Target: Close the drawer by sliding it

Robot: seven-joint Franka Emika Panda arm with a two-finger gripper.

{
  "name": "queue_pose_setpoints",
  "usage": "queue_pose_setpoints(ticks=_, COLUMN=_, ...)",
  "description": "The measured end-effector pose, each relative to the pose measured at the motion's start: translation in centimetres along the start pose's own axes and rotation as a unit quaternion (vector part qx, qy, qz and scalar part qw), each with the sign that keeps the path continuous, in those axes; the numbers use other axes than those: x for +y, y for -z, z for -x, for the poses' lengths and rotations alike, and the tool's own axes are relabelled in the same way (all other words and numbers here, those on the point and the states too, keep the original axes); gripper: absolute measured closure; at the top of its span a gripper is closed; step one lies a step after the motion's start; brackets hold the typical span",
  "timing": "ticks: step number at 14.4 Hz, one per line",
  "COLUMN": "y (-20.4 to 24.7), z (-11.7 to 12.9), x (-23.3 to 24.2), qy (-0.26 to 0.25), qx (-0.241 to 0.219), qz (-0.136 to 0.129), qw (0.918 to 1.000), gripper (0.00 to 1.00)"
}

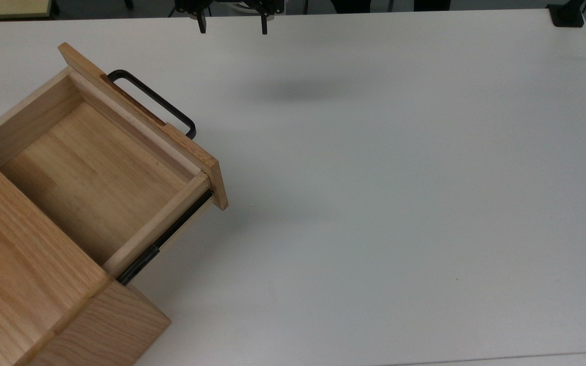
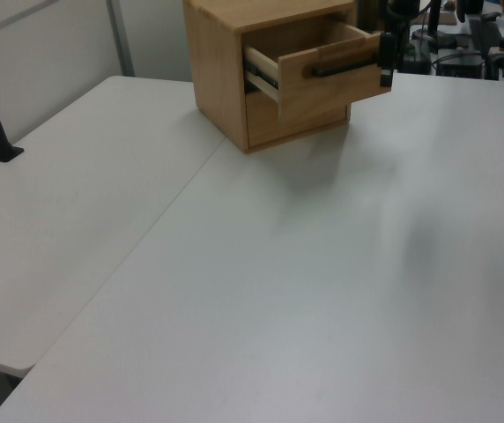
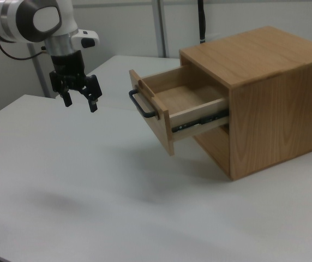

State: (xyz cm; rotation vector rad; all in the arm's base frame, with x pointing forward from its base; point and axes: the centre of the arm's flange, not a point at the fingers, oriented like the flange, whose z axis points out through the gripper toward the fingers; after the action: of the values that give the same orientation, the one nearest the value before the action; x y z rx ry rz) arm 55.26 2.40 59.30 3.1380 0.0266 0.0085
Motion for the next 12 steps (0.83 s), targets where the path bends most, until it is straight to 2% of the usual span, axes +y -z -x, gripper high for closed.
queue_pose_setpoints(ticks=12, y=-0.13, z=-0.06, x=0.08, qy=0.001, qx=-0.001, qz=0.004, qw=1.0, gripper=0.02)
